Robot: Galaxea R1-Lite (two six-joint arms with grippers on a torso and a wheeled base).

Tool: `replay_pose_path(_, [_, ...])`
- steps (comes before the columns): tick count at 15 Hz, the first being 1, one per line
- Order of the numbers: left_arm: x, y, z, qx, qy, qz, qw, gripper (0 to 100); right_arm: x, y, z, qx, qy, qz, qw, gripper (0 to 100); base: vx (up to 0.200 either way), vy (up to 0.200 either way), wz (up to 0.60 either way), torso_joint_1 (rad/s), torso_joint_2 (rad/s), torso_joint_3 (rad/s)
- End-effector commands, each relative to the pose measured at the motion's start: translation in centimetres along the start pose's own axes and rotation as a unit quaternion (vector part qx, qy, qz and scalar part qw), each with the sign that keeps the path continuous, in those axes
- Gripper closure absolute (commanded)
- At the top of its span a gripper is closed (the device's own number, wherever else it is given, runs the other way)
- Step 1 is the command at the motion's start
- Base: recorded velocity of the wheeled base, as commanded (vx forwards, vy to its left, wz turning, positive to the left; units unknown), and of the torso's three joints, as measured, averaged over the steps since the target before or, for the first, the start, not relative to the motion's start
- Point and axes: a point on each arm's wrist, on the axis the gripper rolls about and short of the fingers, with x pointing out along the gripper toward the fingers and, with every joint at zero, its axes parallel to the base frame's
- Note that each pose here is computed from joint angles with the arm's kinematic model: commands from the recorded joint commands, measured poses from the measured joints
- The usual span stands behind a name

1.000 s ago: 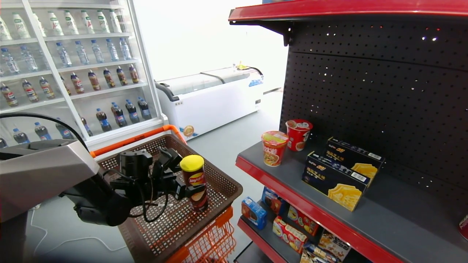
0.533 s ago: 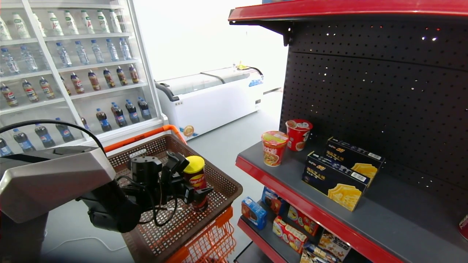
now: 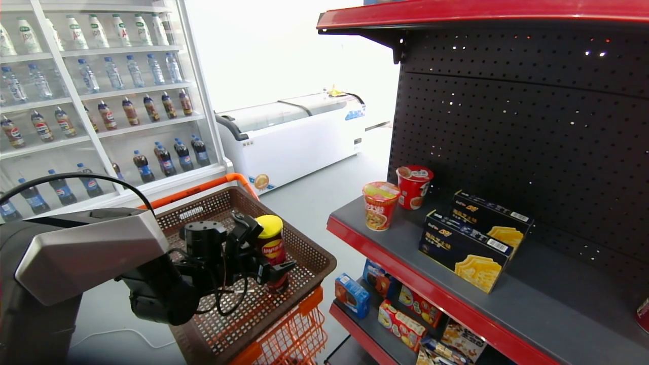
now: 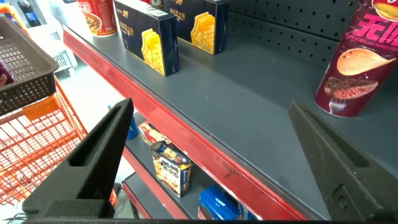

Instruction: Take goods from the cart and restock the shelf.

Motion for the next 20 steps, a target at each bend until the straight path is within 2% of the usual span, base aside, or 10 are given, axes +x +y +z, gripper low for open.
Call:
replay_pose_path(1, [0.2,0.1,0.0,0.0,0.001,0.0,1.0,0,0.0,0.0,0.0,0.0,0.001,0.001,1.0,0,0.0,0.0,0.0,0.0,0.0,0.0])
replay_pose_path(2, [0.3,0.1,-0.2,-0.002,0.003,-0.001,1.0,100,0.0,0.0,0.0,0.0,0.001,-0.001,1.0,0,0.0,0.0,0.0,0.0,0.0,0.0])
replay_pose_path(7, [0.2,-0.1,-0.1,0.005,0.003,-0.001,1.0,100,0.0,0.0,0.0,0.0,0.001,0.001,1.0,0,0.0,0.0,0.0,0.0,0.0,0.0])
replay_pose_path(10, [-1.5,-0.7,1.0,0.008,0.002,0.007,0.9999,100,0.0,0.0,0.0,0.0,0.001,-0.001,1.0,0,0.0,0.0,0.0,0.0,0.0,0.0])
replay_pose_path(11, [-3.1,-0.9,1.7,0.006,0.011,0.039,0.9992,100,0.0,0.0,0.0,0.0,0.001,0.0,1.0,0,0.0,0.0,0.0,0.0,0.0,0.0])
replay_pose_path(14, [-7.6,-1.1,4.9,0.048,-0.008,0.083,0.9954,100,0.0,0.0,0.0,0.0,0.001,0.001,1.0,0,0.0,0.0,0.0,0.0,0.0,0.0])
replay_pose_path(16, [-10.5,-1.5,6.2,0.07,-0.004,0.109,0.9915,100,0.0,0.0,0.0,0.0,0.001,0.001,1.0,0,0.0,0.0,0.0,0.0,0.0,0.0])
replay_pose_path(17, [-11.8,-2.0,7.3,0.07,-0.004,0.108,0.9917,100,0.0,0.0,0.0,0.0,0.001,0.001,1.0,0,0.0,0.0,0.0,0.0,0.0,0.0])
replay_pose_path(19, [-13.2,-3.0,9.2,0.051,-0.027,0.101,0.9933,100,0.0,0.0,0.0,0.0,0.001,0.0,1.0,0,0.0,0.0,0.0,0.0,0.0,0.0])
replay_pose_path(20, [-13.6,-4.2,10.8,0.042,-0.055,0.093,0.9932,100,0.0,0.0,0.0,0.0,0.001,0.001,1.0,0,0.0,0.0,0.0,0.0,0.0,0.0])
